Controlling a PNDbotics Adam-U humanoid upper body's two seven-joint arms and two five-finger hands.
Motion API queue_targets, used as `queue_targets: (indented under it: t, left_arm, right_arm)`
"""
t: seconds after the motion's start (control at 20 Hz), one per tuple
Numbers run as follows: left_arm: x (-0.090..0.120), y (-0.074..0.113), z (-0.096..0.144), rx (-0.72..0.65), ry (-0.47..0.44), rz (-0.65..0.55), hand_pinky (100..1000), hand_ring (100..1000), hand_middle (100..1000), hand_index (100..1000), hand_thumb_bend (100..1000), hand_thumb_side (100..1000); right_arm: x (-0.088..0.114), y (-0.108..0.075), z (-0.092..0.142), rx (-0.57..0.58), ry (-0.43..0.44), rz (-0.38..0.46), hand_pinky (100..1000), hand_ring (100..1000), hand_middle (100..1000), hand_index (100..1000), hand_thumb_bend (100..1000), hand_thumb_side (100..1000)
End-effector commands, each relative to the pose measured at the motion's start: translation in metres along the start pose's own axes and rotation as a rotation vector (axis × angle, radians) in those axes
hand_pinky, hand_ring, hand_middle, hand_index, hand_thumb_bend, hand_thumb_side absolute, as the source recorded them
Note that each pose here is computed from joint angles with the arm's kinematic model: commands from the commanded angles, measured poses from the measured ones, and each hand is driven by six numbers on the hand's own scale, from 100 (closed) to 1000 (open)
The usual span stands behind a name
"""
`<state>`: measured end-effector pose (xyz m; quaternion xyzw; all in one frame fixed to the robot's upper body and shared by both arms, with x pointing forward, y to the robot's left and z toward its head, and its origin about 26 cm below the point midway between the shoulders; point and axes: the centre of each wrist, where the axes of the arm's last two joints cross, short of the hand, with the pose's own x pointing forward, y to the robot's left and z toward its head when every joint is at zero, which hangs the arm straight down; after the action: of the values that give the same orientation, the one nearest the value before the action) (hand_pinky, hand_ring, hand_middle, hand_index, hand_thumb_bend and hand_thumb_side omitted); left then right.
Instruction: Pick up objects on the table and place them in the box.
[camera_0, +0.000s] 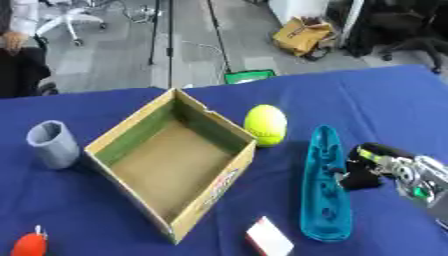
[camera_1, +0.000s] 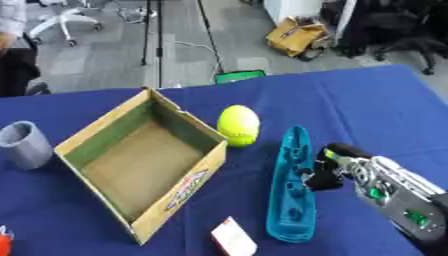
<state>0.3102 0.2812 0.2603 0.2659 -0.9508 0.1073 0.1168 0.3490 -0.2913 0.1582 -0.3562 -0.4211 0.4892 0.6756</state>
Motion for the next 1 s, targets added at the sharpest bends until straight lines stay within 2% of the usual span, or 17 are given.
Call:
queue_targets:
  t: [0.05, 0.6, 1.0]
  left_arm:
    - [0.005, 0.001, -0.008, 0.014, -0.030, 0.008, 893, 957, 970, 972, 100, 1000]
    - [0.005, 0.000, -0.009, 0.018, -0.032, 0.012, 892, 955, 968, 970, 100, 993]
    - [0.005, 0.000, -0.010, 0.015, -0.037, 0.014, 892, 957, 968, 969, 100, 992]
  right_arm:
    - [-0.001, -0.016, 0.007, -0.059, 0.005, 0.026, 839, 723, 279, 422, 123, 409]
    - [0.008, -0.025, 0.010, -0.129, -0.013, 0.072, 826, 648, 227, 367, 100, 309]
    - [0.018, -0.037, 0.017, -0.185, -0.045, 0.117, 820, 620, 215, 358, 100, 311]
